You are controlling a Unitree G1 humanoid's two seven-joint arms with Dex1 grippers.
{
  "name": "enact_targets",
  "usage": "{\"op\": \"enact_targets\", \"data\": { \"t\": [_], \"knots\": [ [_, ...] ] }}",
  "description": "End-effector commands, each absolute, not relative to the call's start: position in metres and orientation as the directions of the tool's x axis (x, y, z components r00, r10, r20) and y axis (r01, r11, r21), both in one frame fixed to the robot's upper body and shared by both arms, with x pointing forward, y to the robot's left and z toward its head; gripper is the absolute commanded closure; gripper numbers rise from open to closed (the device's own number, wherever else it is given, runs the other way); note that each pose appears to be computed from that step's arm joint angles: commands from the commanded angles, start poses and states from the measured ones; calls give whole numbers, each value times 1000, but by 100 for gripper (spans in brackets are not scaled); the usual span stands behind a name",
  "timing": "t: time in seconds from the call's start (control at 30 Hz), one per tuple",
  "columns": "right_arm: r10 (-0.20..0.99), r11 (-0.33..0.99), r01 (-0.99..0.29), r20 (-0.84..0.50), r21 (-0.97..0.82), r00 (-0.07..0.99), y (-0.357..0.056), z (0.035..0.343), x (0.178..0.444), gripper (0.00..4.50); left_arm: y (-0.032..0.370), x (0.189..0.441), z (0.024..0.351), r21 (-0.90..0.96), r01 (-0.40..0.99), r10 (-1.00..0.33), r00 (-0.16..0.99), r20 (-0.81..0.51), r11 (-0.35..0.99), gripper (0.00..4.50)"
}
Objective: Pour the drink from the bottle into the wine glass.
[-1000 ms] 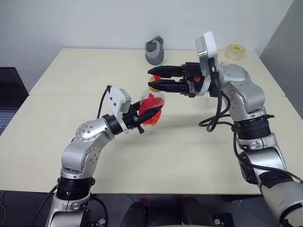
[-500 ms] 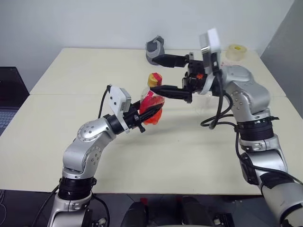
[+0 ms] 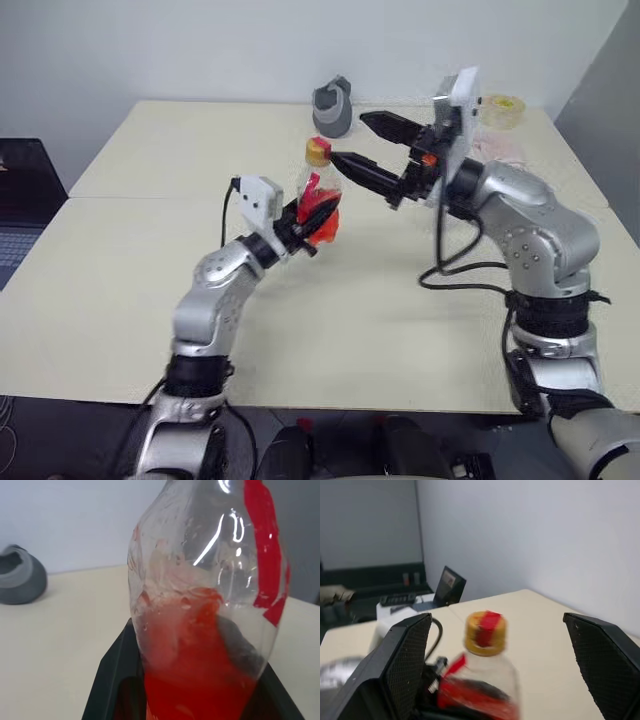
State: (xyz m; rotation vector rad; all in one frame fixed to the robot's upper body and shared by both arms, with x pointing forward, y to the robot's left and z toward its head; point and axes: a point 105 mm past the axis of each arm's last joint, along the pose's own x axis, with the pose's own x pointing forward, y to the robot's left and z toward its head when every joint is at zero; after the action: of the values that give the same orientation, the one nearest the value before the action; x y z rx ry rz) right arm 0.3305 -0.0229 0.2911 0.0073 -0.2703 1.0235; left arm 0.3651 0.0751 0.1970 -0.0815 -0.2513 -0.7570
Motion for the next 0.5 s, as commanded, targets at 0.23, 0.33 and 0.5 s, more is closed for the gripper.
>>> {"op": "enact_targets", "data": {
  "t": [0.23,0.33,0.5],
  "knots": [
    [769,631,-765,235,-132,594,-19,298,344,0,64,369,209,105,698,-689,650,320,708,321],
    [765,636,-761,236,-127,600,-20,300,346,0,66,367,207,113,703,-696,646,312,703,321],
    [761,638,-762,236,-111,604,-20,299,348,0,68,365,205,114,704,-698,646,308,701,321]
  ]
}}
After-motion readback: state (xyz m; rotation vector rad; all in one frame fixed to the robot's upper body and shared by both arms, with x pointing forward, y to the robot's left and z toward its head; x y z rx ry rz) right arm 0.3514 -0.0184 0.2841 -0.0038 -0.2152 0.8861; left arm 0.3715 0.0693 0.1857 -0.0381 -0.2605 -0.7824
